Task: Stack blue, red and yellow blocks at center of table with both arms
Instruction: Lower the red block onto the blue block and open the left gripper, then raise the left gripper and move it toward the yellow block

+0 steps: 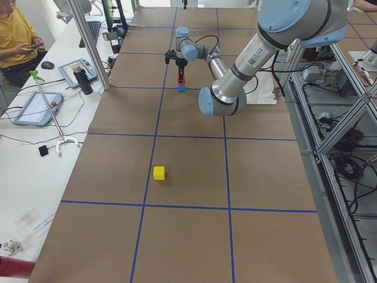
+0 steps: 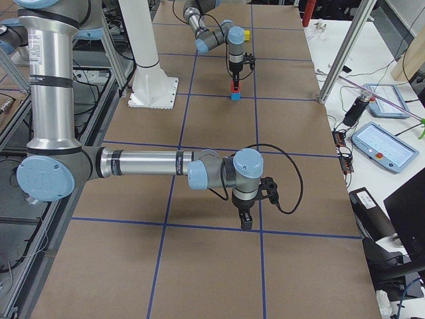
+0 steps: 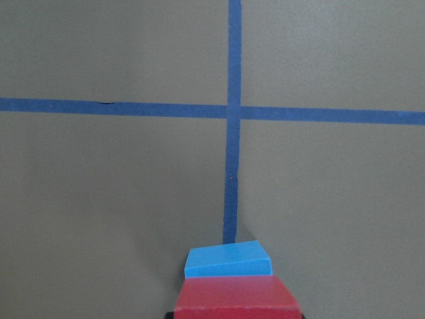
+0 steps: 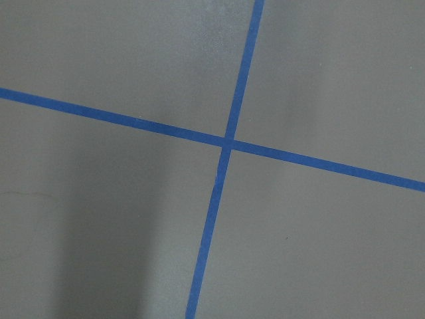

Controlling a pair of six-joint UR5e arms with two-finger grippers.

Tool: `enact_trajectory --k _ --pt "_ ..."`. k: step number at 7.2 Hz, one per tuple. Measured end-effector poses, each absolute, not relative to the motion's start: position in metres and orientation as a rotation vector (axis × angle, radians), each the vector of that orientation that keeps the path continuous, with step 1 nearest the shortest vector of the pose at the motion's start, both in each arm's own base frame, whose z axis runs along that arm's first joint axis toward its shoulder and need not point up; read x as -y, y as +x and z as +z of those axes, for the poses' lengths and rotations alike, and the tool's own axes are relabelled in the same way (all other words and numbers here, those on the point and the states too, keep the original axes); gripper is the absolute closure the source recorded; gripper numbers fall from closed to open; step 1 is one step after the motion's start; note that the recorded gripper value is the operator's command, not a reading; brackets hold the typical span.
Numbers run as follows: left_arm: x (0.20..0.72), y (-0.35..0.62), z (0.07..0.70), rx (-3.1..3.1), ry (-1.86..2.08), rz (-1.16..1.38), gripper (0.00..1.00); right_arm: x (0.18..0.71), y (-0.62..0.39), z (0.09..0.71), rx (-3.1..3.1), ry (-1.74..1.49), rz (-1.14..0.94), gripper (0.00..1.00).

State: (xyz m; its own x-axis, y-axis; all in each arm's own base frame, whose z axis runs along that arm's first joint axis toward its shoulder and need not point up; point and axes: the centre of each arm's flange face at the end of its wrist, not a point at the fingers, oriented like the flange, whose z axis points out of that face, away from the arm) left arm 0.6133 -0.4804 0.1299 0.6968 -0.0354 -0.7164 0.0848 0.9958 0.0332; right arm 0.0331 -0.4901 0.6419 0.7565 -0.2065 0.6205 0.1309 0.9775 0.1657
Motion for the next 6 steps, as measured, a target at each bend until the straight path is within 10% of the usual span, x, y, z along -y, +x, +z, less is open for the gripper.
enact_trajectory --k 1,6 --pt "0.4805 0.6134 0.1304 -0.798 0.066 -0.068 0.02 0.4904 0.0331 0.6419 0.689 0.115 -0.184 0.01" --pt "0.4789 0.6102 0.1267 -0.813 0.067 -0.082 0.01 0.4929 0.0329 0.6412 0.689 0.116 -0.185 0.01"
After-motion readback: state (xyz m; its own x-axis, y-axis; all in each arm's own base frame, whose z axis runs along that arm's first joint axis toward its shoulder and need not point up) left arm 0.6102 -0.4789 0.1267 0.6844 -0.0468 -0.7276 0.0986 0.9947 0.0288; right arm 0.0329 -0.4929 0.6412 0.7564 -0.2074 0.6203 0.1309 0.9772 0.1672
